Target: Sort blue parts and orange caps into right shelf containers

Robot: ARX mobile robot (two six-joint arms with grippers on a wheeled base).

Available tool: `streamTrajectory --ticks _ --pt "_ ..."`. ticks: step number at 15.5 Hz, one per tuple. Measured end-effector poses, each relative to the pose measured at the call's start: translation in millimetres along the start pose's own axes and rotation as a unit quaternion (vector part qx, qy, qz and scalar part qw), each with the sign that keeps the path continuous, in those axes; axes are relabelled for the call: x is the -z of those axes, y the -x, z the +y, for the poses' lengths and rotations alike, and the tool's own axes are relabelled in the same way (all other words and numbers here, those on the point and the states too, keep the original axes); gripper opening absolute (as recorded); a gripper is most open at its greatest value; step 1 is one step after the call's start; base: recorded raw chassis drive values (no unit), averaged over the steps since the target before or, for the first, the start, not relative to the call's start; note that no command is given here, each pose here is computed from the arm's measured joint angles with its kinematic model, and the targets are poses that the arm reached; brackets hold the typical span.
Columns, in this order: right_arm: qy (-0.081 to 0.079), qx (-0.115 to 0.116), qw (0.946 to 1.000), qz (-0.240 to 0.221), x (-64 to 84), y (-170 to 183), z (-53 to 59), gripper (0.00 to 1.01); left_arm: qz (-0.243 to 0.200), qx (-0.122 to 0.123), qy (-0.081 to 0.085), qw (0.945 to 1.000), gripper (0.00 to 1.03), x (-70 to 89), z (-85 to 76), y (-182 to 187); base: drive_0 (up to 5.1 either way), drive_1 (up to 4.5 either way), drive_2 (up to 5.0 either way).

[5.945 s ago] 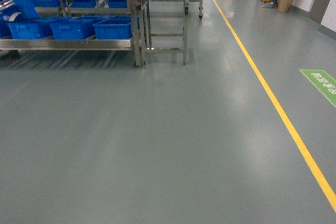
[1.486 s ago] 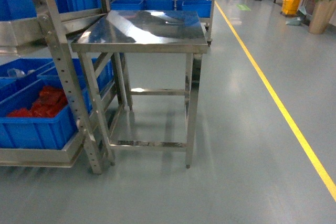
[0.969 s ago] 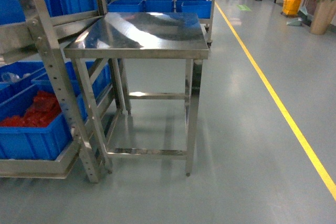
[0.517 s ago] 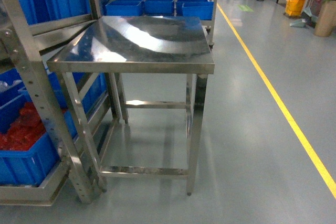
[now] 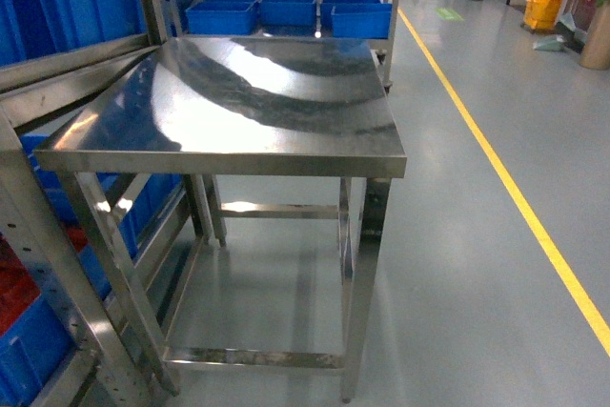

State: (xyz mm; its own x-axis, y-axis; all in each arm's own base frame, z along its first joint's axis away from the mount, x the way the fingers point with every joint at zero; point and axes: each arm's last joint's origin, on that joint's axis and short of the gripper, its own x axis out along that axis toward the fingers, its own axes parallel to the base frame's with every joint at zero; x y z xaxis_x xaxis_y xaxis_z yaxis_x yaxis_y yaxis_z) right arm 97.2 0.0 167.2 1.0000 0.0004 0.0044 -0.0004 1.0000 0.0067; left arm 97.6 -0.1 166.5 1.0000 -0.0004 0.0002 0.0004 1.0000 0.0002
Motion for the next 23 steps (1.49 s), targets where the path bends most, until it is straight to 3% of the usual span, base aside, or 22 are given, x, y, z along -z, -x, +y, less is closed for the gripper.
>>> streamTrajectory --ticks 23 --pt "0.0 0.0 1.0 0.001 0.3 0.0 0.0 0.45 0.003 0.0 0.0 1.0 0.42 0.7 0.0 0.0 -4.9 2.46 2.5"
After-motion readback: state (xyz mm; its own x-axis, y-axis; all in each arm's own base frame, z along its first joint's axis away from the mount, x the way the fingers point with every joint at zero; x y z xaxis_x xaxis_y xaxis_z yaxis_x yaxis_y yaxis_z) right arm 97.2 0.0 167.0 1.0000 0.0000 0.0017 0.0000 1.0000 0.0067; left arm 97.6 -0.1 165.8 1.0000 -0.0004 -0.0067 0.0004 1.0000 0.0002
